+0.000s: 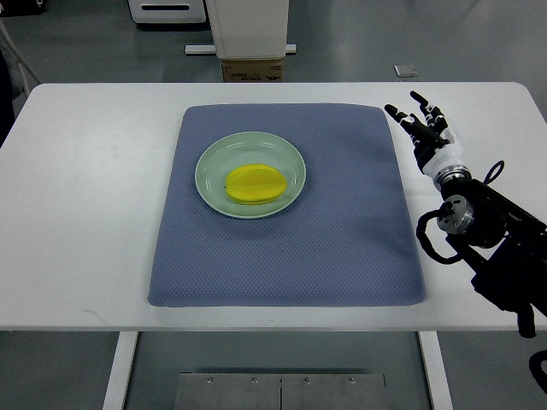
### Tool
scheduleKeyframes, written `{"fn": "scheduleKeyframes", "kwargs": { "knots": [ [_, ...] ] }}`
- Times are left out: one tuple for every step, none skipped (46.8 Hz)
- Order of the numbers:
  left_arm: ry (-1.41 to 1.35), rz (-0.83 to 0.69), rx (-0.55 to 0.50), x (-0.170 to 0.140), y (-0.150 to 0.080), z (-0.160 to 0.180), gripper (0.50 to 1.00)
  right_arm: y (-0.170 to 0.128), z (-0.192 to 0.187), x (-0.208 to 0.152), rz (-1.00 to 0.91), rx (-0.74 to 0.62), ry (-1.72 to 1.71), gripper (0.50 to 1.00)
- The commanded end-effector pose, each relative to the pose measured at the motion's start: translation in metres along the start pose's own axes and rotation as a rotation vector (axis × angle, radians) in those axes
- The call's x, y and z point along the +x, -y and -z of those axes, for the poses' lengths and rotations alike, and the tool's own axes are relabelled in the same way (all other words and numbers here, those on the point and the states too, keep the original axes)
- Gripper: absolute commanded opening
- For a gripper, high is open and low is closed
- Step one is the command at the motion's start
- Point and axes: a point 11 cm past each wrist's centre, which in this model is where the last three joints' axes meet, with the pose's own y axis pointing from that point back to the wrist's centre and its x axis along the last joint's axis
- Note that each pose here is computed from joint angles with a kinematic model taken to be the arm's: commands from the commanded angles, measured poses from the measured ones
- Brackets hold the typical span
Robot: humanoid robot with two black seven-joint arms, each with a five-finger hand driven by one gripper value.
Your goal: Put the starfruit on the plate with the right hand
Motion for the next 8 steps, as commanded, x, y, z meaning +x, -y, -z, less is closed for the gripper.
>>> {"fn": "scheduleKeyframes", "kwargs": {
  "knots": [
    [0.000, 0.000, -0.001, 0.0000, 0.0000, -0.0001, 1.000, -0.0006, -0.0011, 0.0009, 0.000, -0.001, 0.001, 1.000],
    [0.000, 0.000, -0.001, 0.0000, 0.0000, -0.0001, 1.000, -0.0005, -0.0006, 0.0020, -0.002, 0.000, 0.000, 1.000],
    [0.000, 0.000, -0.001, 0.0000, 0.0000, -0.0001, 1.000, -0.0005, -0.0006, 0.0021, -0.002, 0.000, 0.000, 1.000],
    [0.000, 0.000, 0.001, 0.0000, 0.0000, 0.0001, 1.000, -0.0005, -0.0006, 0.0021, -0.002, 0.000, 0.000, 1.000],
    [0.000, 0.000, -0.001, 0.0000, 0.0000, -0.0001, 1.000, -0.0005, -0.0006, 0.0021, -0.002, 0.000, 0.000, 1.000],
    [0.000, 0.000, 0.001, 0.0000, 0.0000, 0.0001, 1.000, -0.0005, -0.0006, 0.0021, -0.002, 0.000, 0.000, 1.000],
    [0.000, 0.000, 0.001, 0.0000, 0.0000, 0.0001, 1.000, -0.0005, -0.0006, 0.0021, -0.002, 0.000, 0.000, 1.000],
    [0.000, 0.000, -0.001, 0.0000, 0.0000, -0.0001, 1.000, -0.0005, -0.0006, 0.0021, -0.002, 0.000, 0.000, 1.000]
  ]
}}
